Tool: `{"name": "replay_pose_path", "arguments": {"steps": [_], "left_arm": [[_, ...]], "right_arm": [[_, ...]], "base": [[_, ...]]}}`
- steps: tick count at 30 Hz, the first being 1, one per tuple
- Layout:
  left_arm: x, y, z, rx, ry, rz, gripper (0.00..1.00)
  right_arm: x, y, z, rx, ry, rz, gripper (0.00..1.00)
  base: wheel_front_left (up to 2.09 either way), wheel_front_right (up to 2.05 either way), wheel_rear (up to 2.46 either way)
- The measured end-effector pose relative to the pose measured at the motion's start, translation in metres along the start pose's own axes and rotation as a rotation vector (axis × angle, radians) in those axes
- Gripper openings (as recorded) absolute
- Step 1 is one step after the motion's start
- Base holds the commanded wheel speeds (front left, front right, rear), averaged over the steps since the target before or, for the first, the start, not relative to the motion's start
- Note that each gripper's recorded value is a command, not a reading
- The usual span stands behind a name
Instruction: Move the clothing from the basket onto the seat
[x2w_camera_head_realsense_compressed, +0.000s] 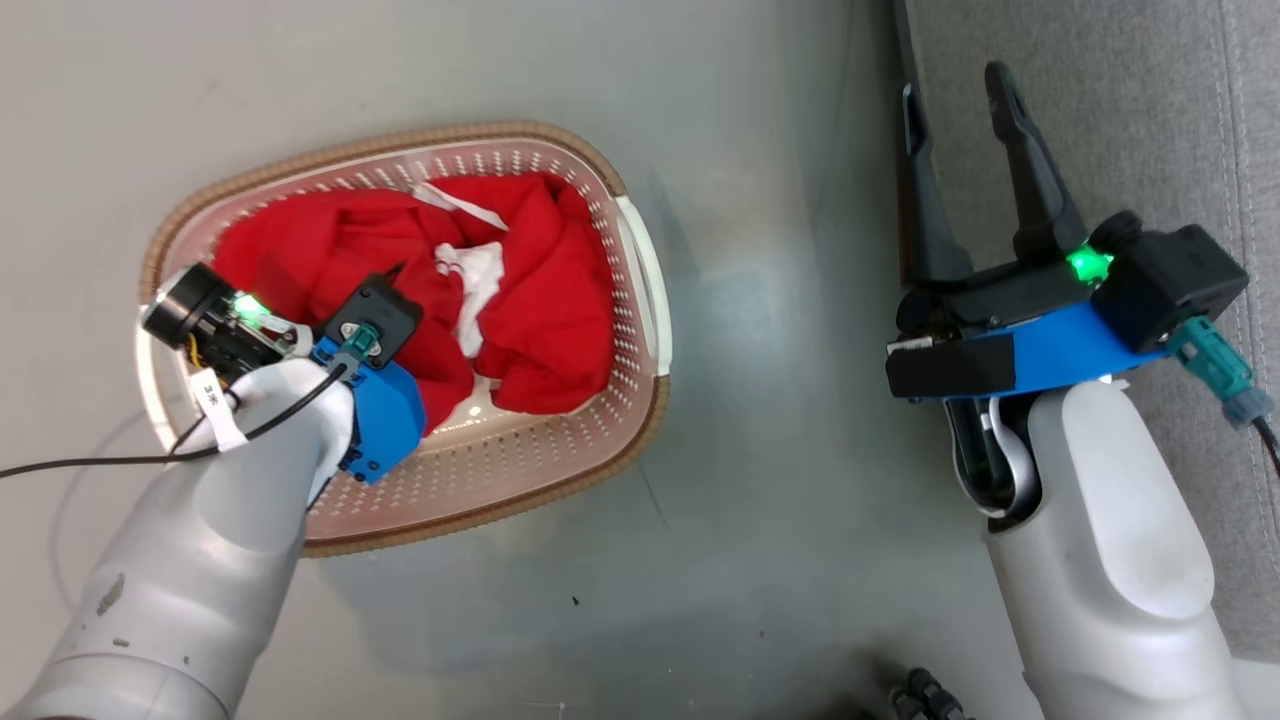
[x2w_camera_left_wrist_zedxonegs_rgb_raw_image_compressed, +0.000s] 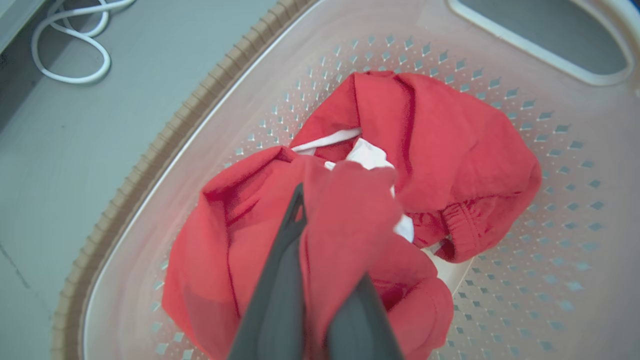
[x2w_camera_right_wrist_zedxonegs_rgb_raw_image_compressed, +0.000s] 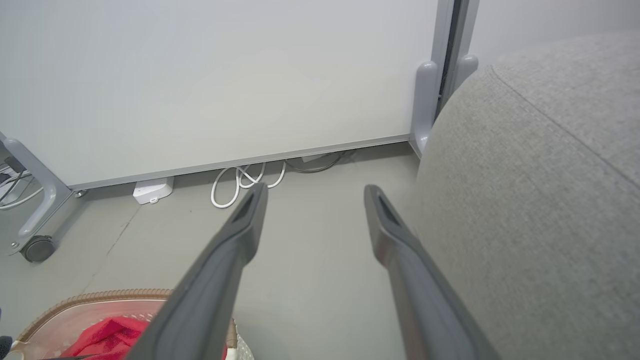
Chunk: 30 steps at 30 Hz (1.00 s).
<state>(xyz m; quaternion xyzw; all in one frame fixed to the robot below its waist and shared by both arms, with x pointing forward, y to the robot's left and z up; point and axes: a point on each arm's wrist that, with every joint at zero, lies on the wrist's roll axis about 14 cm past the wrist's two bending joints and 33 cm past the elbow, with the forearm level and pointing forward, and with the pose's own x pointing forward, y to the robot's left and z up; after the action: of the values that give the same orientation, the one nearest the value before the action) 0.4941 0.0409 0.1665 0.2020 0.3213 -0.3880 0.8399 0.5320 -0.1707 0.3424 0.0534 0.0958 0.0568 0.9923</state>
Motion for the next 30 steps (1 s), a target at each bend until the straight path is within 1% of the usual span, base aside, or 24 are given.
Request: {"name": "replay_pose_path", "arguments": {"steps": [3, 8, 20, 30], "left_arm": [[-0.010, 0.002, 0.025, -0.031, -0.073, 0.023, 0.00], [-0.032, 0.002, 0.070, -0.049, -0.205, 0.051, 0.00], [-0.113, 0.010, 0.160, -0.110, -0.483, 0.165, 0.00], [-0.189, 0.011, 0.224, -0.083, -0.683, 0.250, 0.00]], "right_arm": [[-0.005, 0.005, 0.006, -0.004, -0.005, 0.008, 1.00], [-0.014, 0.012, 0.020, -0.016, -0.024, 0.016, 1.00], [-0.043, 0.029, 0.056, -0.033, -0.075, 0.036, 1.00], [-0.075, 0.045, 0.082, -0.031, -0.121, 0.056, 1.00]], "base": [[0.00, 0.00, 0.00], [0.00, 0.00, 0.00], [0.00, 0.00, 0.00], [0.00, 0.00, 0.00]]}}
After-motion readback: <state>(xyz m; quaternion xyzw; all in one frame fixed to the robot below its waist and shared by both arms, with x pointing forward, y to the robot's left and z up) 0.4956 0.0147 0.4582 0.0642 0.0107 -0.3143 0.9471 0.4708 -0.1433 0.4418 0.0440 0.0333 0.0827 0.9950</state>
